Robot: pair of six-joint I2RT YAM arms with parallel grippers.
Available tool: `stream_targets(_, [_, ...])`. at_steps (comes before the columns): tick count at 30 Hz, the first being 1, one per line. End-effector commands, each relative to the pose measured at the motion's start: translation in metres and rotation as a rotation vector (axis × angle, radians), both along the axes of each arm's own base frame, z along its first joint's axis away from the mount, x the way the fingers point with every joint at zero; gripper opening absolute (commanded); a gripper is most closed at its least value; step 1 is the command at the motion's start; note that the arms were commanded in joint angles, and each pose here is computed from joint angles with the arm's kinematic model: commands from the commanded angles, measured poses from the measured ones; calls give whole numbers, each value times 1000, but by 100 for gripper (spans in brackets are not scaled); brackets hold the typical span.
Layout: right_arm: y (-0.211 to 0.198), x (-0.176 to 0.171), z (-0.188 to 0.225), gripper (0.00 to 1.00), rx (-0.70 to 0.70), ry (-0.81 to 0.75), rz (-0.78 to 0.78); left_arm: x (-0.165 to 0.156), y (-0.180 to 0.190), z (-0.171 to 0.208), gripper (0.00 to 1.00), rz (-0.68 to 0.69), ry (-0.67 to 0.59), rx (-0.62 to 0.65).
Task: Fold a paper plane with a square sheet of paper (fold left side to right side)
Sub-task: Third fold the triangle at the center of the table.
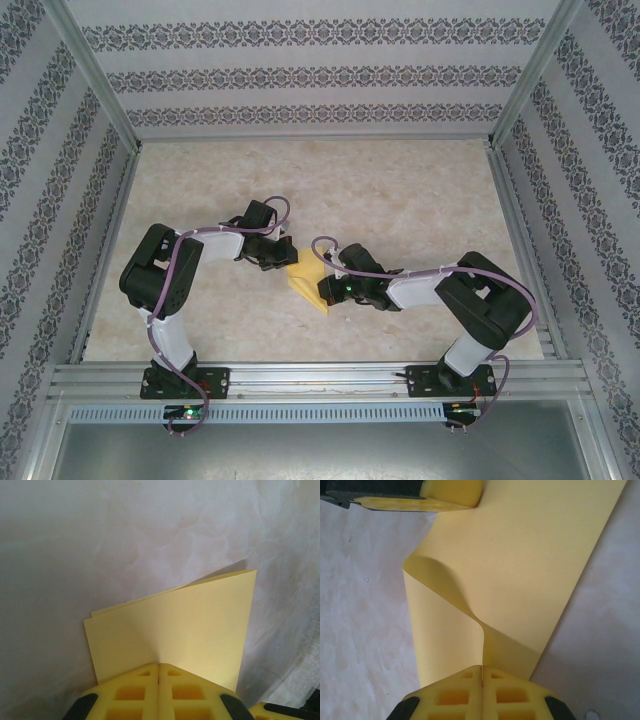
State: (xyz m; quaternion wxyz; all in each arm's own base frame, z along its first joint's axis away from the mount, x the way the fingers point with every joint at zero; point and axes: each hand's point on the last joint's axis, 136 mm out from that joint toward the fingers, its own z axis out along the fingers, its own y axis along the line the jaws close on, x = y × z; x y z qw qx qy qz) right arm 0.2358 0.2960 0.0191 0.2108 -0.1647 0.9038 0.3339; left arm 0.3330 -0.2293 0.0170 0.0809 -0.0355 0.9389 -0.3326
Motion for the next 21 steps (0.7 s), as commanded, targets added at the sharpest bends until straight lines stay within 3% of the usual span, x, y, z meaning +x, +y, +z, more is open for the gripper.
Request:
stream_targets(1, [6, 5, 6, 0, 20, -18, 17, -19, 17, -34, 5, 8, 86, 129])
stream_targets(21, [2, 0, -10, 0, -21, 17, 23, -17, 15, -29, 9, 9, 71, 122])
